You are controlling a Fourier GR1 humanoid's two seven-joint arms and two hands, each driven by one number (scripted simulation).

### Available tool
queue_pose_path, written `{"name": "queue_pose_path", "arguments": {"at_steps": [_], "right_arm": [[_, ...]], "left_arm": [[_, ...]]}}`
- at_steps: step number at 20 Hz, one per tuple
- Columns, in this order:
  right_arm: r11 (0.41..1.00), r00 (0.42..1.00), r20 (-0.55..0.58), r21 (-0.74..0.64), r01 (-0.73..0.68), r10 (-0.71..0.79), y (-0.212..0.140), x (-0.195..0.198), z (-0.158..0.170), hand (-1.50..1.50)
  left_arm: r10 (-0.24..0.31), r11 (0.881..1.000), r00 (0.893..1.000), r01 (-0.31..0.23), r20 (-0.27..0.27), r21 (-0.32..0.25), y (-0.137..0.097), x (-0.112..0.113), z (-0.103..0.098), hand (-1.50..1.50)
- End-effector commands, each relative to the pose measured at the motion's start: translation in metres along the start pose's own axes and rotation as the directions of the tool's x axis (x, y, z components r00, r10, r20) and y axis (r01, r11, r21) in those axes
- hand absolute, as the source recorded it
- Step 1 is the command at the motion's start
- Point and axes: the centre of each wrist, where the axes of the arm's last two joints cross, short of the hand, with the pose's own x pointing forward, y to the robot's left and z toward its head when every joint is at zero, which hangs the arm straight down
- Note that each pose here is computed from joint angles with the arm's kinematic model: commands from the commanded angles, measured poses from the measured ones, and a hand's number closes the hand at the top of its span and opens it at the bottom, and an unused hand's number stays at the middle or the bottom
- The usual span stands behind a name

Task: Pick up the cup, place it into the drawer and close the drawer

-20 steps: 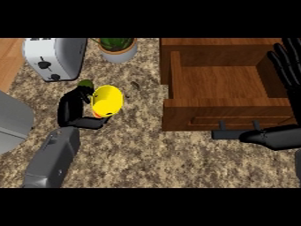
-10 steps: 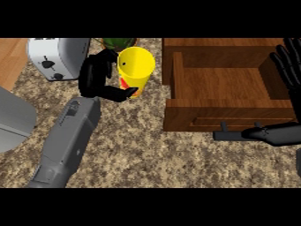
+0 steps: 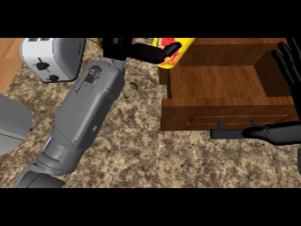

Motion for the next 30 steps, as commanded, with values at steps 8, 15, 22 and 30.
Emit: {"name": "queue_pose_path", "arguments": {"at_steps": [8, 15, 22, 30], "right_arm": [[1.0, 0.999, 0.03, 0.025, 0.015, -0.016, 0.0, 0.002, -0.009, -1.5], [0.998, 0.999, 0.049, 0.067, 0.014, -0.017, 0.006, 0.006, -0.022, -1.5], [0.99, 0.995, 0.088, 0.138, 0.043, -0.055, 0.027, 0.009, -0.028, -1.5], [0.924, 0.977, 0.081, 0.349, 0.157, -0.197, 0.054, 0.013, -0.042, -1.5]], "left_arm": [[-0.158, 0.987, 0.955, 0.16, -0.25, -0.012, -0.057, 0.02, -0.045, 1.5], [-0.257, 0.966, 0.898, 0.223, -0.357, -0.135, -0.054, -0.008, -0.028, 1.5], [-0.317, 0.946, 0.859, 0.255, -0.403, -0.2, -0.045, -0.032, -0.006, 1.5], [-0.129, 0.99, 0.922, 0.101, -0.366, -0.094, -0.044, -0.036, 0.004, -1.5]]}}
